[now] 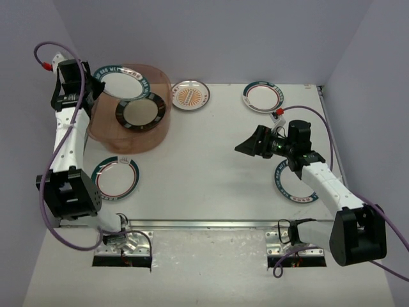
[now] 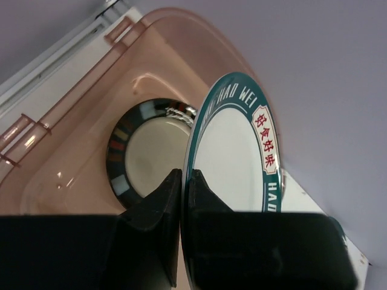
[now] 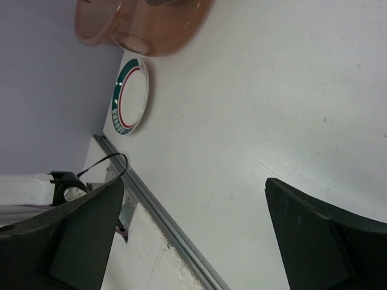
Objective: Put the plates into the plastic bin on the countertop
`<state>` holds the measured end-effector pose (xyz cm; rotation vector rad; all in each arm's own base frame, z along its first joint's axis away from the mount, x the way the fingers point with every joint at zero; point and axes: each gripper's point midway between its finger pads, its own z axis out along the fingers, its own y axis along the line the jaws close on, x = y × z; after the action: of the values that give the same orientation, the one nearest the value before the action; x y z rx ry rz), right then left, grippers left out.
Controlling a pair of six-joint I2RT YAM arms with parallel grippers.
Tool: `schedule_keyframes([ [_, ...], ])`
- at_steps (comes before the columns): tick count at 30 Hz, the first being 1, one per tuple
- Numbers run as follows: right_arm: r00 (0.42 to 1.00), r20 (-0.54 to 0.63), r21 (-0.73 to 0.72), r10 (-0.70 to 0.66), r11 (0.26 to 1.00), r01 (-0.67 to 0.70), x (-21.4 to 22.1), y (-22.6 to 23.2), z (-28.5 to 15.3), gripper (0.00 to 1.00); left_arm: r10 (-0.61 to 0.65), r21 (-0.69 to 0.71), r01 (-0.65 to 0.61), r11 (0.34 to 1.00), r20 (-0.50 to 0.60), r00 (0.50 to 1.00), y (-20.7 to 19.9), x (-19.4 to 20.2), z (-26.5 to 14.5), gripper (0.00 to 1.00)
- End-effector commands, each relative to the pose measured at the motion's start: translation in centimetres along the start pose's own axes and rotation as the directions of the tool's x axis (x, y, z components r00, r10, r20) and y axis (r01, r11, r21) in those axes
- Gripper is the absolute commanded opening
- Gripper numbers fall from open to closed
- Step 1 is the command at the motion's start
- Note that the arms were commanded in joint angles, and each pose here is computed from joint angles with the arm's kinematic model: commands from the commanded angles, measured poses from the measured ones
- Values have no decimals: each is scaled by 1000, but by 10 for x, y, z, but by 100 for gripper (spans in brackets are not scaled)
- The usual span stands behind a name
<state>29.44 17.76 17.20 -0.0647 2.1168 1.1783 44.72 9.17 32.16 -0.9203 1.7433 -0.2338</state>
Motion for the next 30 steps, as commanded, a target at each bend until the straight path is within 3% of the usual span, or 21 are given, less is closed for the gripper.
schedule_keyframes([
  [1, 998, 8, -24, -64, 998, 64, 2, 7, -7, 99, -33, -123, 30, 992, -25, 999, 18, -3, 57, 0],
  [5, 998, -3, -57, -68, 996, 67, 4, 14, -9, 99, -44, -139, 26, 990, -127, 991, 29, 29, 108, 0],
  [15, 996, -24, -85, -86, 993, 84, 9, 19, -13, 99, -68, -99, 41, 994, -293, 954, 39, 88, 166, 0],
  [24, 997, -30, -81, -77, 994, 74, 10, 17, -11, 99, -96, -209, 20, 978, -362, 927, 79, 132, 189, 0],
  [28, 997, -32, -78, -74, 994, 71, 11, 16, -11, 99, -116, -218, 46, 975, -319, 941, 81, 123, 177, 0],
  [30, 997, -33, -79, -70, 995, 67, 10, 16, -10, 99, -126, -180, 77, 981, -276, 953, 70, 109, 165, 14],
])
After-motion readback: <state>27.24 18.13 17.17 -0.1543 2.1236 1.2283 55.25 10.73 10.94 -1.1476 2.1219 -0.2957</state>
